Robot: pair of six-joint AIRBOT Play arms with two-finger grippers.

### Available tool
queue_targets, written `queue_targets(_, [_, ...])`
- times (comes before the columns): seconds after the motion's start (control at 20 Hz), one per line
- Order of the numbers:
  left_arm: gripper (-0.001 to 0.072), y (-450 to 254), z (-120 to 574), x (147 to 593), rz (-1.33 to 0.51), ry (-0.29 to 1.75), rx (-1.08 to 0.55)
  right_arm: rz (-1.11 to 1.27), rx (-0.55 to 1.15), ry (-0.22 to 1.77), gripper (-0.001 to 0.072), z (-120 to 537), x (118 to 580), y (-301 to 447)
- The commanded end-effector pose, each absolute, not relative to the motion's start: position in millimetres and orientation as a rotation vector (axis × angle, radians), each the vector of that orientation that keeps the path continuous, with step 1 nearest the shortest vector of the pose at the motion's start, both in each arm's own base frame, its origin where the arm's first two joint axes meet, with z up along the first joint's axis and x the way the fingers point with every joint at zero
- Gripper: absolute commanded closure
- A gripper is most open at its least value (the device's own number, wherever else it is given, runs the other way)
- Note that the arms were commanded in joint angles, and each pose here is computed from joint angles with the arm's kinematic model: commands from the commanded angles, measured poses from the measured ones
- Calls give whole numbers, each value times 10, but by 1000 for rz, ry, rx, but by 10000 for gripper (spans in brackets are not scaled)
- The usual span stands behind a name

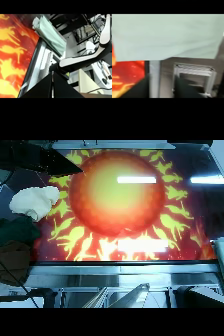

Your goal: Fold the shirts.

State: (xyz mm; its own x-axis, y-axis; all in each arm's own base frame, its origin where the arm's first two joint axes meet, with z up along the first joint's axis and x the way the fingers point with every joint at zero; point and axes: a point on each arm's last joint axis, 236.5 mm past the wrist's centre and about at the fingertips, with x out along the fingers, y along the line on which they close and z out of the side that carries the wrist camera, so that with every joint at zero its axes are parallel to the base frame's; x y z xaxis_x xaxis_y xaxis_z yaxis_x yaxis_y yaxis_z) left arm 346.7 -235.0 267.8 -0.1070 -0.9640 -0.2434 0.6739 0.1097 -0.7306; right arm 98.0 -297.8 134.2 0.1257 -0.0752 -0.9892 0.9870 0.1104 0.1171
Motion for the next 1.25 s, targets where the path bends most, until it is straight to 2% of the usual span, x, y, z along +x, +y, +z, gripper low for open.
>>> queue_targets(0.0, [689, -2372, 2708, 3591, -1425, 818, -441, -805, 1102, 1010, 693, 1466, 1770, -2803])
queue_targets(0.15, [691, -2352, 2623, 3622, -1410, 809, -388, -576, 895, 1032, 694, 1550, 2519, -2327])
queue_targets(0.3, [692, -2452, 2252, 3237, -1421, 1012, -405, -336, 715, 1062, 695, 1357, 3035, -1342])
queue_targets(0.4, [693, -2627, 1906, 2811, -1420, 1099, -475, -142, 630, 1157, 694, 888, 2958, -401])
queue_targets(0.5, [695, -2719, 1486, 2423, -1346, 1174, -561, 33, 556, 1221, 694, 402, 2675, 375])
queue_targets(0.6, [694, -2725, 1040, 2086, -1228, 1220, -630, 118, 497, 1254, 693, 79, 2429, 744])
queue_targets(0.8, [694, -2632, 730, 1738, -1156, 1259, -674, 224, 495, 1301, 692, 6, 2285, 1047])
queue_targets(1.2, [695, -2611, 927, 1708, -1162, 1160, -642, 249, 529, 1311, 692, 40, 2259, 1128])
